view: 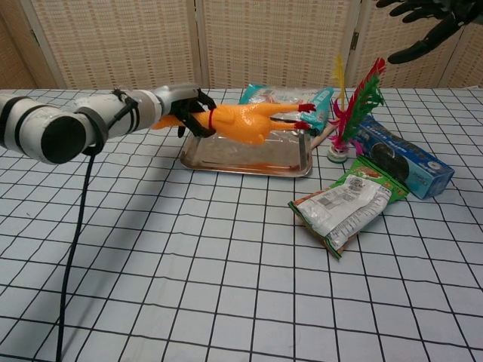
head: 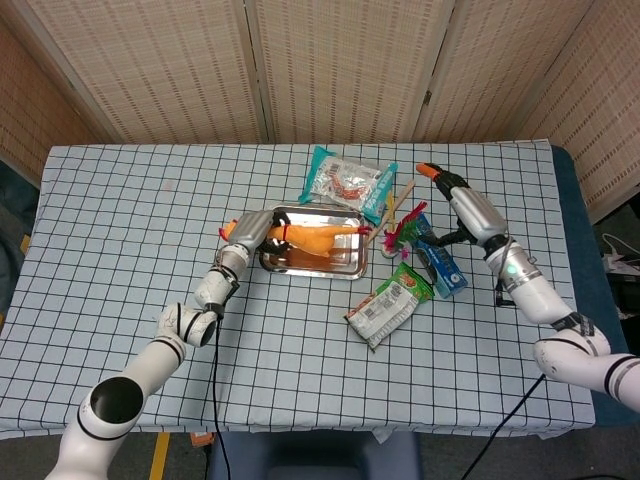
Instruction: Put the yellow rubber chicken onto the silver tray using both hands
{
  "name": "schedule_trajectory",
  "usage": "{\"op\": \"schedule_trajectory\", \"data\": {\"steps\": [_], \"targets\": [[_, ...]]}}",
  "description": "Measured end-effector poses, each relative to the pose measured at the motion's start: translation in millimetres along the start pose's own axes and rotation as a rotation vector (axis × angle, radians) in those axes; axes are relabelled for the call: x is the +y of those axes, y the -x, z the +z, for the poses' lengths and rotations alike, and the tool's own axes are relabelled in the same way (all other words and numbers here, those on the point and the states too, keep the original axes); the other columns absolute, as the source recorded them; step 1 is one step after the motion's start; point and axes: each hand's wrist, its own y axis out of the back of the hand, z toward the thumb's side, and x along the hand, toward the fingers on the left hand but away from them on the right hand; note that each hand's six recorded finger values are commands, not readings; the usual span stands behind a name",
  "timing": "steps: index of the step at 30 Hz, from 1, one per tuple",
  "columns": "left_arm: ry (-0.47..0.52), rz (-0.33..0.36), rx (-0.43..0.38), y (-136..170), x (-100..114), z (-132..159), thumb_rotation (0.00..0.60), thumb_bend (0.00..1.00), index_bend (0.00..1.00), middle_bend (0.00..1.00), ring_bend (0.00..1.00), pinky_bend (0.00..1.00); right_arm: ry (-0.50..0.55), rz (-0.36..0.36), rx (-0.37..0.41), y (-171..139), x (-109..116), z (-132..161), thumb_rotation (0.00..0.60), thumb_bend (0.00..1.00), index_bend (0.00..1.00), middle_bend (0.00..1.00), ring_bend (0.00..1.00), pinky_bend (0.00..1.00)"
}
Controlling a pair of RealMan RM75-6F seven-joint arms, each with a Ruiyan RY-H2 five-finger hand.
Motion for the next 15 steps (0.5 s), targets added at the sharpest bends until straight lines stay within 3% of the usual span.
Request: {"op": "schedule_trajectory", "data": {"steps": [5,8,12,15], "targets": [[-0.025,0.003,-0.008,-2,-5,7,0.6,0.55,0.39,0.56,0.48,0.62,-0.004,-0.008,-0.006,-7,10,-4,0.6,0.14,0.0,0.0,0.0,0.0],[-0.034,0.01,-0.005,-4,-6,9,0.6,0.52,0.26,0.49,0.43,0.61,-0.002,-0.006,-0.006,-11,16,-6,0.6,0.13,0.0,0.0,0.0,0.0],[0.015,0.002,0.001,-5,-8,12,0.6,0.47,0.02,0.28,0.26,0.52,-0.009,-0.008,-0.001,-18,26,-8,0.6,0.12,0.0,0.0,0.0,0.0],[0.068,-0.013,0.001,-6,-11,16,0.6,0.45,0.0,0.16,0.16,0.42,-0.015,-0.005,-0.004,-22,29,-11,0.6,0.12,0.0,0.0,0.0,0.0]]}}
